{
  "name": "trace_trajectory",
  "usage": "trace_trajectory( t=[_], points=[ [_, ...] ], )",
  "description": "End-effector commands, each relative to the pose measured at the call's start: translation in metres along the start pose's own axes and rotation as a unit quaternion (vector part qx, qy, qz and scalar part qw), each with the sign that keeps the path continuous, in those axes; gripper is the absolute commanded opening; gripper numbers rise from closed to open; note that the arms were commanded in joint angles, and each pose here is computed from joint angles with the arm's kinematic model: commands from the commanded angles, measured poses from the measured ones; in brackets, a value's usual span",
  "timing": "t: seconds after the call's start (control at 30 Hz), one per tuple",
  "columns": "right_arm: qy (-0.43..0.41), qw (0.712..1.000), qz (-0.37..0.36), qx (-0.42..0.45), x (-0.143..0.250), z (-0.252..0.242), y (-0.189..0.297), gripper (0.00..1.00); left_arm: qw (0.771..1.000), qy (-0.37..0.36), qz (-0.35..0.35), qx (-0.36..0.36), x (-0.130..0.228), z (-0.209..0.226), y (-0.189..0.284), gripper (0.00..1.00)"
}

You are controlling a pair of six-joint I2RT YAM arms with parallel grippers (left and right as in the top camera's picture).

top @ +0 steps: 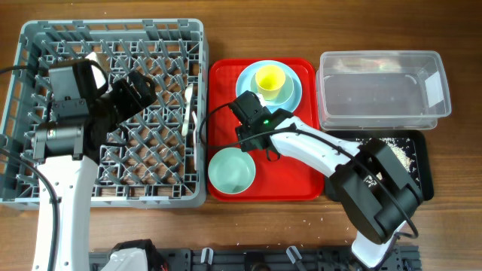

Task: Sort waste into correct bins and load items into the dishwasher rack
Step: 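Grasp the white tissue and drop it into the clear plastic bin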

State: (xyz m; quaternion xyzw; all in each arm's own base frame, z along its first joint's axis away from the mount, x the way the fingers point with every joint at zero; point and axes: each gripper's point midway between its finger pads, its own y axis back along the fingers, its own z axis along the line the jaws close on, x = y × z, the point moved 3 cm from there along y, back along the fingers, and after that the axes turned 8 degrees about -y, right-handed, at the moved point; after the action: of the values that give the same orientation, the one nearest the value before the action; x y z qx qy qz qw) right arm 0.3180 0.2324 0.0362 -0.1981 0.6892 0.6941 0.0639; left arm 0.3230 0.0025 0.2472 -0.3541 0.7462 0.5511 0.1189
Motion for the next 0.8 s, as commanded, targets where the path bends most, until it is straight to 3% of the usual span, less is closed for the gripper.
trace_trajectory(
  t=[0.0, 0.07, 0.17, 0.3, 0.4, 0.47, 0.63, 0.77],
  points=[
    [-0.002, 1.000, 0.006, -0.006, 0.003, 0.002, -0.006, 0.77, 1.000, 0.004, -0.009, 0.005, -0.005, -0.002, 0.005, 1.00],
    [-0.002, 1.000, 0.007, -0.009, 0.003, 0.003, -0.006, 0.66, 1.000, 0.004, -0.009, 0.005, -0.005, -0.002, 0.005, 1.00],
    [-0.003, 1.000, 0.003, -0.011, 0.001, 0.003, -0.003, 0.36, 1.000, 0.004, -0.009, 0.005, -0.005, -0.002, 0.005, 1.00],
    [0.004, 0.999, -0.039, -0.029, -0.024, 0.005, 0.041, 0.15, 1.000, 0.004, -0.009, 0.005, -0.005, -0.002, 0.005, 1.00],
    [-0.006, 0.988, -0.152, -0.019, -0.060, -0.014, 0.119, 0.11, 1.000, 0.004, -0.009, 0.005, -0.005, -0.002, 0.005, 1.00],
    [-0.054, 0.972, -0.219, 0.071, -0.075, -0.069, 0.163, 0.06, 1.000, 0.004, -0.009, 0.005, -0.005, -0.002, 0.005, 1.00],
    [-0.165, 0.955, -0.179, 0.167, -0.067, -0.176, 0.156, 0.04, 1.000, 0.004, -0.009, 0.005, -0.005, -0.002, 0.005, 1.00],
    [-0.250, 0.952, -0.124, 0.122, -0.060, -0.231, 0.115, 0.05, 1.000, 0.004, -0.009, 0.005, -0.005, -0.002, 0.005, 1.00]
  ],
)
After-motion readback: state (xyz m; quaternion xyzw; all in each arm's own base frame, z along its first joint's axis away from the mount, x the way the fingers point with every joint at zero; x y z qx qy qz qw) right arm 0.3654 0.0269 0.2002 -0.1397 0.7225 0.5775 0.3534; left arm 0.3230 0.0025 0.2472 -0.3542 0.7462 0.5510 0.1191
